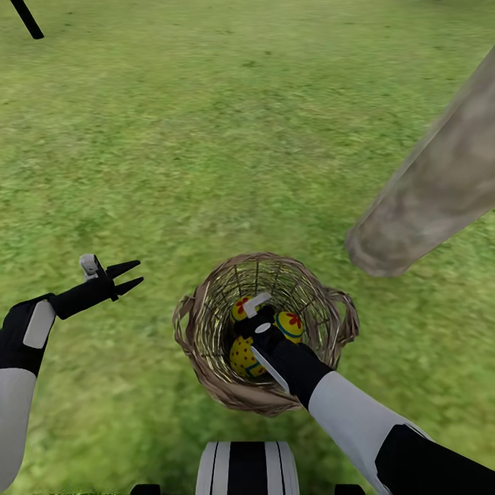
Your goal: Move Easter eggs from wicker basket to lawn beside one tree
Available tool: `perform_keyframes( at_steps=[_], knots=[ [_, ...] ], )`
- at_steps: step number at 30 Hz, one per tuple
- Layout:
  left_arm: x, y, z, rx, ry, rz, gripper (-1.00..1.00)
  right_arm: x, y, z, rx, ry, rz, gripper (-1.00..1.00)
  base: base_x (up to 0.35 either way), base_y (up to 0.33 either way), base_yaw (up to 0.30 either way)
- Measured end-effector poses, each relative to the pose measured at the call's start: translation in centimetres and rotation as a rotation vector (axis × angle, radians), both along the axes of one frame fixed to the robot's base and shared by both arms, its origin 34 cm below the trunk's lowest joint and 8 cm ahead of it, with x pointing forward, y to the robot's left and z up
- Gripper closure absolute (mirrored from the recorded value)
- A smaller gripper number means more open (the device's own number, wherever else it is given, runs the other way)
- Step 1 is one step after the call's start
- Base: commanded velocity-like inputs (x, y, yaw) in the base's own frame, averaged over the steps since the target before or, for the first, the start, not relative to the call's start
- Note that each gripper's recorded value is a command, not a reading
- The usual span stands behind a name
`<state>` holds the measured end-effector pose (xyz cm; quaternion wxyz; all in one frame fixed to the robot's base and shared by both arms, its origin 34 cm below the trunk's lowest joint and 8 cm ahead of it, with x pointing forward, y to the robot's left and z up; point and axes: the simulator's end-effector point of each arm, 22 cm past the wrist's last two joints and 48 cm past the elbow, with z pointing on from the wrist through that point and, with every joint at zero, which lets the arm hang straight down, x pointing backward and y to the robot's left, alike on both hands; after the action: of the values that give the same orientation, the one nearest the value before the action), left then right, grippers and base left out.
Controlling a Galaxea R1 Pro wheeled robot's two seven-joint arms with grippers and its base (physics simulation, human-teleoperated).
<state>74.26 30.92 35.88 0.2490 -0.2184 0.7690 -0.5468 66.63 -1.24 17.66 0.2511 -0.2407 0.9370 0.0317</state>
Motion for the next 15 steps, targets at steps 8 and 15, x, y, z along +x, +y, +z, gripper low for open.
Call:
perform_keyframes(
  at_steps=[8,15],
  knots=[
    [-0.13,-0.11,-0.58,-0.001,0.009,-0.001,-1.00,0.37,-0.65,-0.21,-0.029,-0.019,-0.018,-1.00,0.000,0.000,0.000],
    [-0.18,-0.13,-0.85,-0.002,0.013,-0.002,-1.00,0.67,-0.54,-0.05,-0.030,-0.035,-0.015,-1.00,0.000,0.000,0.000]
  ],
)
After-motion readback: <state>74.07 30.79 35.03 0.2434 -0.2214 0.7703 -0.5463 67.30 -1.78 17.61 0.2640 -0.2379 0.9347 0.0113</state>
